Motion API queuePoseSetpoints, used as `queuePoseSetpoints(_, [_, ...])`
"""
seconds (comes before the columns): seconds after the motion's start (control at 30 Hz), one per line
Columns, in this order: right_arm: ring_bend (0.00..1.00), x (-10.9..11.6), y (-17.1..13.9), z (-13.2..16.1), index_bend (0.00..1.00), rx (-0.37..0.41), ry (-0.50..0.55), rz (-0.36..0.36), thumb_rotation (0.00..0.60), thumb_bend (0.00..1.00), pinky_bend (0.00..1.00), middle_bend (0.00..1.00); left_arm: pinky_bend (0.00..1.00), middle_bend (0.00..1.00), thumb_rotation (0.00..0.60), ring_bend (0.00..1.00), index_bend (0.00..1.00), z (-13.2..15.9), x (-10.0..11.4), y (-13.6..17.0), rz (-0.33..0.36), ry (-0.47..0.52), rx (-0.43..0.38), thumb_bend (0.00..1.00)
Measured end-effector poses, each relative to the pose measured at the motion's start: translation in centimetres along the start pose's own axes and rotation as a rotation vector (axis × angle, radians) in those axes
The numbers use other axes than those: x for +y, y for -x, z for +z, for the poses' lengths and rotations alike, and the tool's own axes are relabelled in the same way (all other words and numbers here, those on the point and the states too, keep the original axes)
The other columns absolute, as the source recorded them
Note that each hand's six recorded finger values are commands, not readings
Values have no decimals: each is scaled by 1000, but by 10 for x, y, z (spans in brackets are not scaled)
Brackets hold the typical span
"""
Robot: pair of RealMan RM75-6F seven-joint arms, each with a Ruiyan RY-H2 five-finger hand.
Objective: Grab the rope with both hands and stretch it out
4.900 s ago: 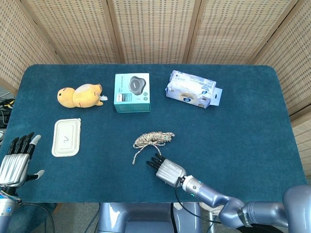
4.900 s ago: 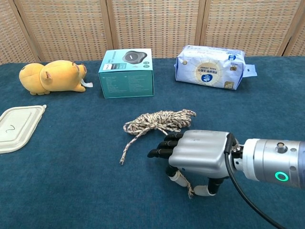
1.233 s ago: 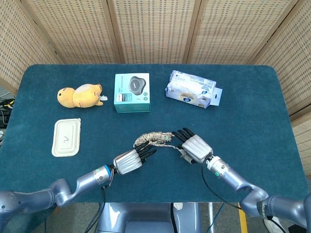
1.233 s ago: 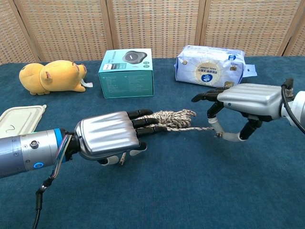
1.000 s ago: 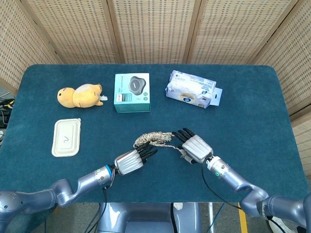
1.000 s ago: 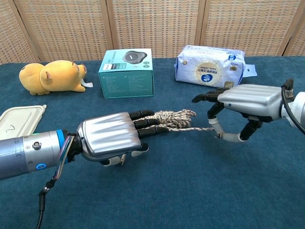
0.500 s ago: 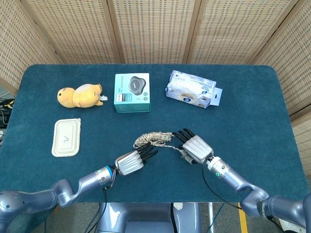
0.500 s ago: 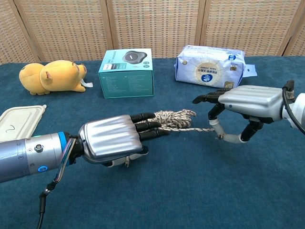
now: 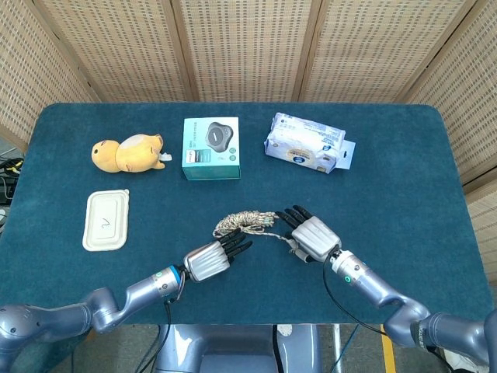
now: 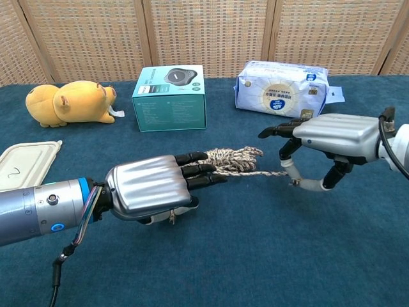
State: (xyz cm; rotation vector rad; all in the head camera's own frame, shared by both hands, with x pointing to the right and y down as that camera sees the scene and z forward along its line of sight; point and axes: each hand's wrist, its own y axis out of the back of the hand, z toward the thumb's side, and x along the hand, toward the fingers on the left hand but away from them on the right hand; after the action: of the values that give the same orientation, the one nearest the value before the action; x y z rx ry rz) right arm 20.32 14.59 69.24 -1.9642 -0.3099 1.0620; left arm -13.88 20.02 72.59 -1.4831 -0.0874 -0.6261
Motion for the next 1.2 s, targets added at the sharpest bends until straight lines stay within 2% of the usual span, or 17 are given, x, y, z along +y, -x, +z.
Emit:
queuePoseSetpoints(0.13, [0,1,-1,-1,658,-1,-1,-1,600,498,0,29,0,0,600,0,646,1,0,-1,0,8,3,421])
queuePoseSetpoints(0.6, [0,0,-1,-4,658,-11,-17,-2,600,498,0,29,0,0,600,0,662,-17,-3,9,7,31,55,423])
queuePoseSetpoints(0.83, [0,6,-7,-21,659,-57,-74,-22,600,498,0,30,0,0,600,0,665,-57,-11,40,5,72,163,424])
queuePoseSetpoints(1.2, [0,26,-26,-70,663,-199,-145,-54,600,498,0,30,0,0,600,0,665,-132,-37,114,-32,145,404,425])
